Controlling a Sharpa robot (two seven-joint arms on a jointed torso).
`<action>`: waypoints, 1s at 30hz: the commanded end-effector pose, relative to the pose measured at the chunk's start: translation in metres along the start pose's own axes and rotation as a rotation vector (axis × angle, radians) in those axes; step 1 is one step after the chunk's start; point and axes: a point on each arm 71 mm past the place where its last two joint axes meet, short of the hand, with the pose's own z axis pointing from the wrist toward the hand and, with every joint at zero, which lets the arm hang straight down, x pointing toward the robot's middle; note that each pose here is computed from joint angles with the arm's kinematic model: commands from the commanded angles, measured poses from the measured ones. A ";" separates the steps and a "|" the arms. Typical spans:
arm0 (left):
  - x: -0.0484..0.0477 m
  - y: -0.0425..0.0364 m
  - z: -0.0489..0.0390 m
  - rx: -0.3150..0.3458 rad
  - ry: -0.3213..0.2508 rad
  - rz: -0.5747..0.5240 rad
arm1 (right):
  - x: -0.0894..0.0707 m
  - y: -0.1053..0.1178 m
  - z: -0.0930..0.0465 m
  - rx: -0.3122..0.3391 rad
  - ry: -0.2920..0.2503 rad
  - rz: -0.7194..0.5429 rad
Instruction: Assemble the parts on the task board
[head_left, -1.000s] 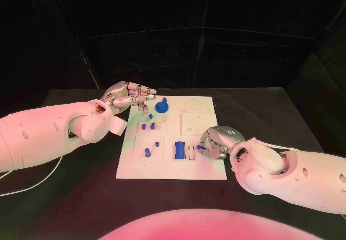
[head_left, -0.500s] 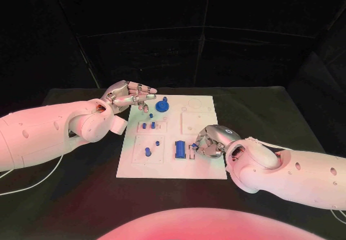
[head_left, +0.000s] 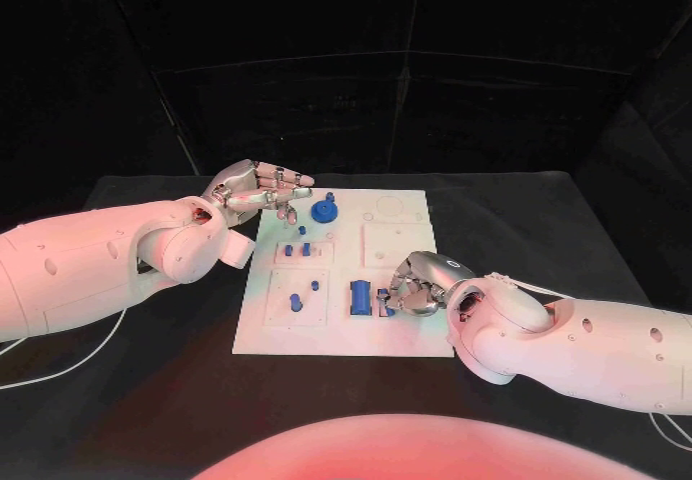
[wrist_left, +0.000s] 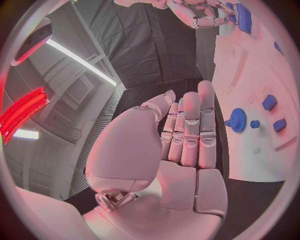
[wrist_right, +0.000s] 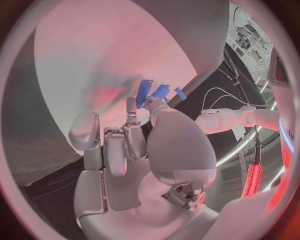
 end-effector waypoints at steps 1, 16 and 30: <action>0.0026 -0.0008 0.0003 -0.003 0.023 -0.013 | 0.001 0.000 0.000 0.017 0.016 0.008; 0.0031 -0.0005 0.0006 -0.007 0.028 -0.014 | 0.001 0.000 0.001 0.023 0.008 0.006; 0.0024 -0.0004 0.0001 -0.009 0.026 -0.014 | 0.000 -0.001 0.000 0.015 0.006 0.006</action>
